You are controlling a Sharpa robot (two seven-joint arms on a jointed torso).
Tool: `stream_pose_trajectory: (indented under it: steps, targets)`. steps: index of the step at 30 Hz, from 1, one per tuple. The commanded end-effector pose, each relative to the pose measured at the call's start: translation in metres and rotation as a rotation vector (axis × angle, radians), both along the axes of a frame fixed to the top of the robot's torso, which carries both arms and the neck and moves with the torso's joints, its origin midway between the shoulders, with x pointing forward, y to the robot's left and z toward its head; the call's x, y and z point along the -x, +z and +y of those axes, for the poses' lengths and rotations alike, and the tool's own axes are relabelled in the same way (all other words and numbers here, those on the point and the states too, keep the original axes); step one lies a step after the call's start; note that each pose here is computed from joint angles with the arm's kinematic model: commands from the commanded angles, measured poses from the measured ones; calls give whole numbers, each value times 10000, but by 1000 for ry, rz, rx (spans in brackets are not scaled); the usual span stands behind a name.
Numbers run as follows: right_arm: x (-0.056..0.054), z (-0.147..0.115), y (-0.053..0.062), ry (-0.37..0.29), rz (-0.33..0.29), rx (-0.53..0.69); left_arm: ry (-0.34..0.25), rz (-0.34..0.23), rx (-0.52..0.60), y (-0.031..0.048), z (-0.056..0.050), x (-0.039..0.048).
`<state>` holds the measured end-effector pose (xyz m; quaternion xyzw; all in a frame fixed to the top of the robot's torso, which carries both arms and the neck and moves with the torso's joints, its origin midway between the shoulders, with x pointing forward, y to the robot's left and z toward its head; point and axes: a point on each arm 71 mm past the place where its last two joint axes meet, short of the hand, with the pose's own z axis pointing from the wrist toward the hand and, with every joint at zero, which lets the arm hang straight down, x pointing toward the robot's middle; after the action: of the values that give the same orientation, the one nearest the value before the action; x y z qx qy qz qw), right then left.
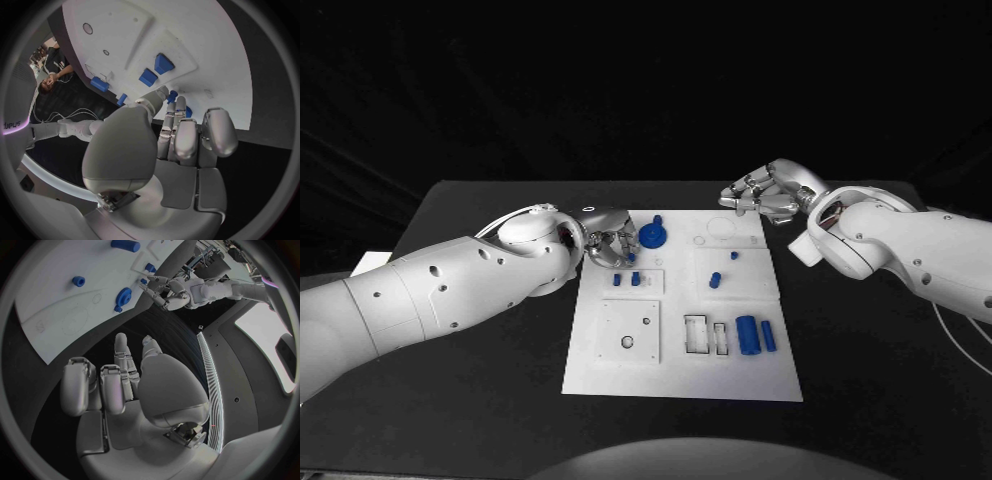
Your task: Assemble the parts on the task board
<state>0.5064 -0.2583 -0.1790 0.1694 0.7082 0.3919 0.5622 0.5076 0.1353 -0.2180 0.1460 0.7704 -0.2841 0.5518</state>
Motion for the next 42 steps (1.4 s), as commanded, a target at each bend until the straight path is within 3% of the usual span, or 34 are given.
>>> stream_pose_trajectory:
  steps: [1, 42]
  targets:
    - [5, 18, -6, 15, 1, -1, -11, 1, 10, 10, -20, 6]
    - [9, 21, -9, 16, 2, -2, -2, 9, 2, -3, 1, -8]
